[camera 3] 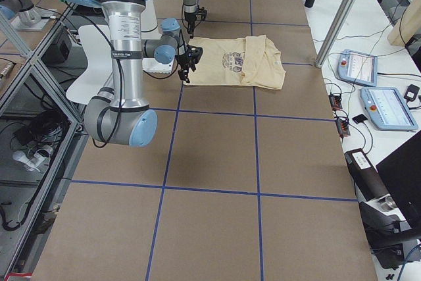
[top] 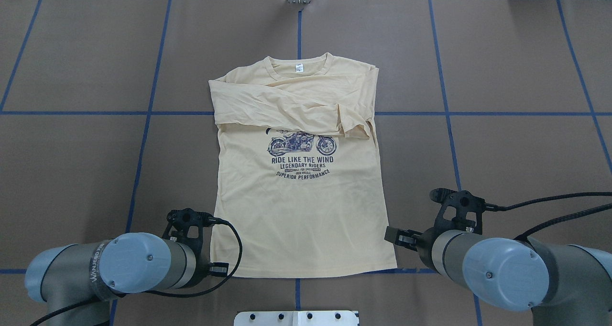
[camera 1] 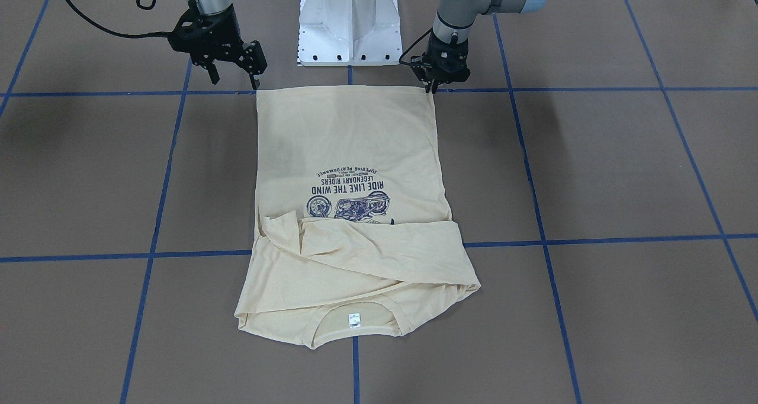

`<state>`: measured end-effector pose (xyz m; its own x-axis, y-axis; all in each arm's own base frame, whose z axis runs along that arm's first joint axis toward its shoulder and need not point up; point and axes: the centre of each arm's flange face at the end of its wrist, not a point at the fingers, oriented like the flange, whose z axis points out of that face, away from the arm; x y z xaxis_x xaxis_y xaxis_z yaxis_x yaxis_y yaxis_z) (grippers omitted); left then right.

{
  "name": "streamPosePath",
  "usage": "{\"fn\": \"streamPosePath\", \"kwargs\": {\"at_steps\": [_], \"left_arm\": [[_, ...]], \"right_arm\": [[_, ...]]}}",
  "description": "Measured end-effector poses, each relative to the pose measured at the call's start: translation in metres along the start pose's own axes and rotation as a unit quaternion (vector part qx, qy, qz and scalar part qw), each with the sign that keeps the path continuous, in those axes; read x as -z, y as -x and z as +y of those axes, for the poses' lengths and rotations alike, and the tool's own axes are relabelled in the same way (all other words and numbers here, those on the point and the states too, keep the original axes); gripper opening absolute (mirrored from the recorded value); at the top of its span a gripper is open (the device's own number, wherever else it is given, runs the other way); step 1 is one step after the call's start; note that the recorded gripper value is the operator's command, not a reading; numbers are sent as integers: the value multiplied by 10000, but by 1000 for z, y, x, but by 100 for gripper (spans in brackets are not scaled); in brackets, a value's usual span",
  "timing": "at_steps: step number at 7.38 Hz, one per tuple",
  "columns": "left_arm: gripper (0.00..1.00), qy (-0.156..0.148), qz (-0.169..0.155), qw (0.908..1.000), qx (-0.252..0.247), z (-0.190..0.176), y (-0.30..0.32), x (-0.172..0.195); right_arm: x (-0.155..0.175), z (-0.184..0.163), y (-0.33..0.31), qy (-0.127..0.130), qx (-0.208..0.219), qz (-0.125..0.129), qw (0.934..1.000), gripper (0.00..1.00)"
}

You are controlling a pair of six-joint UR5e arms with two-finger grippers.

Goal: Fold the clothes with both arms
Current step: 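Grasp the hem corners nearest the robot with both grippers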

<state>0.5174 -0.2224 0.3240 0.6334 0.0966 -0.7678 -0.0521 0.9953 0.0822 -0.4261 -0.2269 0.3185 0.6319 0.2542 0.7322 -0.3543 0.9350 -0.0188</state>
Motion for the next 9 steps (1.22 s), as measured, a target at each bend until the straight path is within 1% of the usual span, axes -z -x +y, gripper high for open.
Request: {"fn": "streamPosePath", "kwargs": {"at_steps": [2, 3, 4, 5, 6, 9], "left_arm": [[0, 2, 38, 10000, 2, 0, -3, 3], [0, -7, 67, 10000, 1, -1, -5, 6], [0, -9, 84, 10000, 0, -2, -6, 7], [0, -10, 97, 10000, 1, -2, -7, 8], [0, -12, 105, 9999, 5, -2, -8, 9], [0, -22, 138, 9999, 7, -2, -9, 12]], "right_arm": [[-5, 5, -1, -6, -10, 37, 10000, 100], [-8, 11, 0, -65, -76, 2, 10000, 95], [-12, 19, 2, -145, -143, -114, 9997, 72], [-19, 28, 3, -219, -172, -172, 9995, 57], [-27, 38, 2, -282, -183, -165, 9993, 54], [-46, 64, -2, -331, -53, -78, 9994, 53]]}}
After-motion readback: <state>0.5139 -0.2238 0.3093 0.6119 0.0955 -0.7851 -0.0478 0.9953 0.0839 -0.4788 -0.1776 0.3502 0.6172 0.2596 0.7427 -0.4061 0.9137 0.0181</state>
